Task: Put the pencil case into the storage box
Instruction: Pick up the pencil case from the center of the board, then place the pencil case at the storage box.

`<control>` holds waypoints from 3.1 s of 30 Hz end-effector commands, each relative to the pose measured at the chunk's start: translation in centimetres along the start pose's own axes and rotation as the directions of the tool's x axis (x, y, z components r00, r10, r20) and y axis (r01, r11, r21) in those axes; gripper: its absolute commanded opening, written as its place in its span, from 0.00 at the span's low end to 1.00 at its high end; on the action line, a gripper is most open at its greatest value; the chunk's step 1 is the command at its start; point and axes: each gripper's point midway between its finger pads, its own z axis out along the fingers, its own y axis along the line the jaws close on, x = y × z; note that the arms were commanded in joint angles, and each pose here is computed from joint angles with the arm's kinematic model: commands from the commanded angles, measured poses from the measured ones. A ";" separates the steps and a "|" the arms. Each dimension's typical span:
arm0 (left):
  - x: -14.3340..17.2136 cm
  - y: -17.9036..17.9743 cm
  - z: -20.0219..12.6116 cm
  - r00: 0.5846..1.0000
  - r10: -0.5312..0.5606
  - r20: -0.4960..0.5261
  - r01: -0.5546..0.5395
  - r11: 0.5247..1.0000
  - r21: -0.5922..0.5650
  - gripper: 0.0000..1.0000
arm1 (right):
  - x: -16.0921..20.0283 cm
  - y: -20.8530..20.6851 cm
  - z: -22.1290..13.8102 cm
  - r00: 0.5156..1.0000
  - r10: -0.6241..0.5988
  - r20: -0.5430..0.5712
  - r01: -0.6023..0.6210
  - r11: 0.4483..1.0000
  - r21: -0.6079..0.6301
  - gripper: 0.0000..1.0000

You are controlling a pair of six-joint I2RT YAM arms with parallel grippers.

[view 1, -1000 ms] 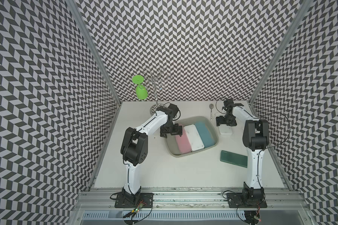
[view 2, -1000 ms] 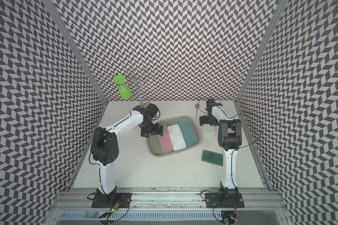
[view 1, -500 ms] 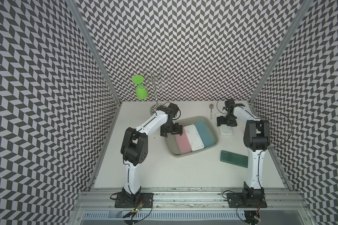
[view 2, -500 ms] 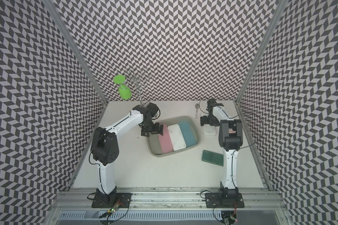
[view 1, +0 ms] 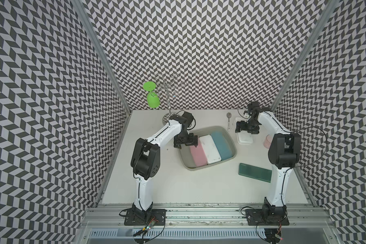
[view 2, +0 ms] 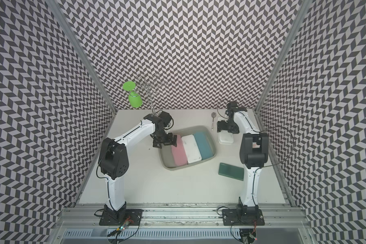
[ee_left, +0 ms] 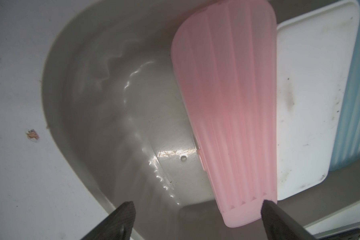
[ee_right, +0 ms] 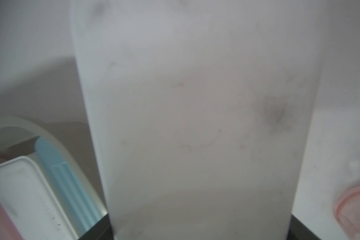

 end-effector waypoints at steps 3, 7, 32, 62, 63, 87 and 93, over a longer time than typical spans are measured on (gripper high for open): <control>-0.2 0.1 -0.3 1.000 -0.010 0.025 0.010 1.000 -0.007 1.00 | 0.6 8.8 -4.6 0.992 -0.101 0.078 0.108 0.989 -0.101 0.89; -0.5 0.0 -0.5 0.999 -0.013 0.035 0.012 1.000 0.004 1.00 | 2.9 14.0 -4.4 0.986 -0.160 0.053 0.167 0.973 -0.158 0.90; -0.9 4.4 -1.5 0.996 -0.060 0.059 0.062 0.998 -0.028 1.00 | 9.3 20.0 2.2 0.954 -0.290 -0.072 0.272 0.943 -0.193 0.99; -0.9 4.4 -1.5 0.996 -0.059 0.068 0.061 0.998 -0.021 1.00 | 11.2 20.6 3.0 0.940 -0.321 -0.111 0.290 0.929 -0.229 1.00; -0.8 4.5 -1.5 0.996 -0.061 0.066 0.063 0.998 -0.020 1.00 | 11.0 20.7 2.5 0.941 -0.321 -0.105 0.291 0.929 -0.230 1.00; -0.6 4.4 -1.0 0.997 -0.052 0.058 0.053 0.998 -0.017 1.00 | 7.0 21.7 -3.3 0.954 -0.296 0.054 0.300 0.934 -0.195 1.00; -0.2 4.5 -0.8 0.997 -0.054 0.054 0.055 0.998 -0.019 1.00 | 6.1 21.7 -4.3 0.957 -0.272 0.101 0.286 0.940 -0.184 1.00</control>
